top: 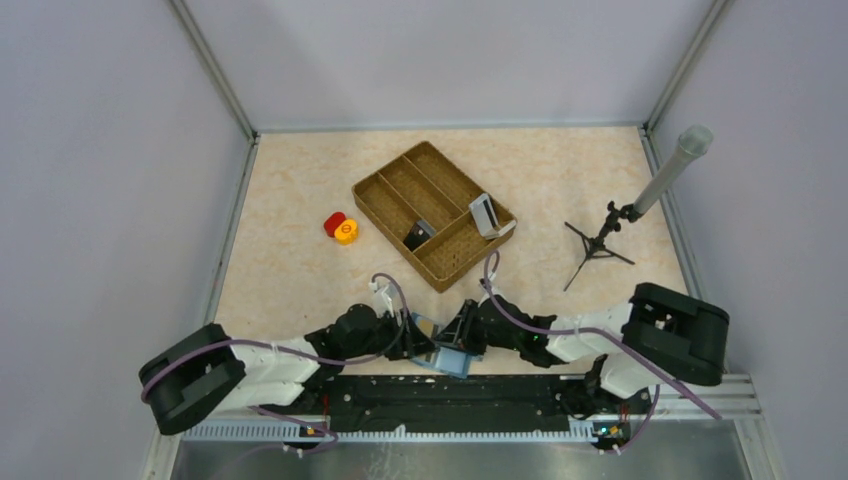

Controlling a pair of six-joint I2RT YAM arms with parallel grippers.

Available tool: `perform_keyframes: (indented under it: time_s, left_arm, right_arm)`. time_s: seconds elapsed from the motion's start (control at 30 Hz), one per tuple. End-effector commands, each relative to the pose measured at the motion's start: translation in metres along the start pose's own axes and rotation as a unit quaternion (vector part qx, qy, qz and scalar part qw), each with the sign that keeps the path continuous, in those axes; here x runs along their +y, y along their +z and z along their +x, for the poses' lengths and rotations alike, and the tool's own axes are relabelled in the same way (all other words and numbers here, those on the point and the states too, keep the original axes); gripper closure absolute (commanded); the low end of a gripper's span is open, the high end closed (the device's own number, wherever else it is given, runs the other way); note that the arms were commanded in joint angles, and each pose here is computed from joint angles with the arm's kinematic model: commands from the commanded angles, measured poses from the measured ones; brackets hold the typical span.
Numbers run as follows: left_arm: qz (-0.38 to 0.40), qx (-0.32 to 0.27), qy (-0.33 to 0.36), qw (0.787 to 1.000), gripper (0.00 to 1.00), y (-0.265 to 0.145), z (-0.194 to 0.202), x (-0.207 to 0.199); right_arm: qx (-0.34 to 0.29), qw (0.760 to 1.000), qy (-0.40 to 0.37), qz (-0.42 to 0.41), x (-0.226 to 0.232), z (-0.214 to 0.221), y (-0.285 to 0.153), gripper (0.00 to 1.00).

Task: Put the credit cards into the card holder
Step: Insert the credit card into the card holder, then pick up the credit card from the storage box.

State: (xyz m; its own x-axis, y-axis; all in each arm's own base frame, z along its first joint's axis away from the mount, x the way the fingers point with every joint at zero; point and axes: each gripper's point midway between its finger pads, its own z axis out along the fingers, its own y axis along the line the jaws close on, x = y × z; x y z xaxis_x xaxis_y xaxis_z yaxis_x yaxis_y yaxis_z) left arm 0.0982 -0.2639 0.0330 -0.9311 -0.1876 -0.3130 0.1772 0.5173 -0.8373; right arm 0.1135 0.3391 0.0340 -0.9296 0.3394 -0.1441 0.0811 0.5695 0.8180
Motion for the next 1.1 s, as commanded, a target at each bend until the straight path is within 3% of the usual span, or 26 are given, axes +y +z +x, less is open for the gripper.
perform_keyframes:
  time_s: [0.0, 0.07, 0.23, 0.33, 0.47, 0.7, 0.97, 1.07]
  left_arm:
    - [-0.096, -0.006, 0.018, 0.995, 0.36, -0.007, -0.004, 0.037]
    - [-0.123, -0.016, 0.024, 0.992, 0.26, -0.012, -0.010, 0.041]
    - [-0.177, -0.042, 0.018, 0.983, 0.02, -0.028, -0.019, 0.054]
    - [-0.213, -0.063, 0.019, 0.975, 0.01, -0.039, -0.028, 0.062]
    - [-0.242, -0.073, 0.019, 0.967, 0.01, -0.053, -0.042, 0.060]
    - [-0.234, -0.063, 0.061, 0.968, 0.01, -0.066, -0.093, 0.023]
    - [-0.234, -0.024, 0.141, 0.962, 0.01, -0.081, -0.152, -0.015]
    - [-0.244, -0.038, 0.170, 0.954, 0.01, -0.090, -0.183, -0.024]
  right_arm:
    - [-0.057, 0.998, -0.029, 0.013, 0.007, -0.031, -0.020, 0.68]
    - [-0.081, 0.995, -0.043, 0.033, 0.001, -0.046, -0.034, 0.66]
    - [-0.162, 0.978, -0.099, 0.083, -0.002, -0.099, -0.082, 0.45]
    - [-0.212, 0.961, -0.137, 0.118, 0.002, -0.139, -0.114, 0.33]
    - [-0.230, 0.944, -0.172, 0.163, 0.004, -0.183, -0.138, 0.26]
    - [-0.223, 0.928, -0.195, 0.226, 0.009, -0.243, -0.126, 0.23]
    - [-0.253, 0.918, -0.143, 0.271, 0.000, -0.295, -0.103, 0.24]
    - [-0.265, 0.913, -0.131, 0.282, -0.002, -0.307, -0.097, 0.24]
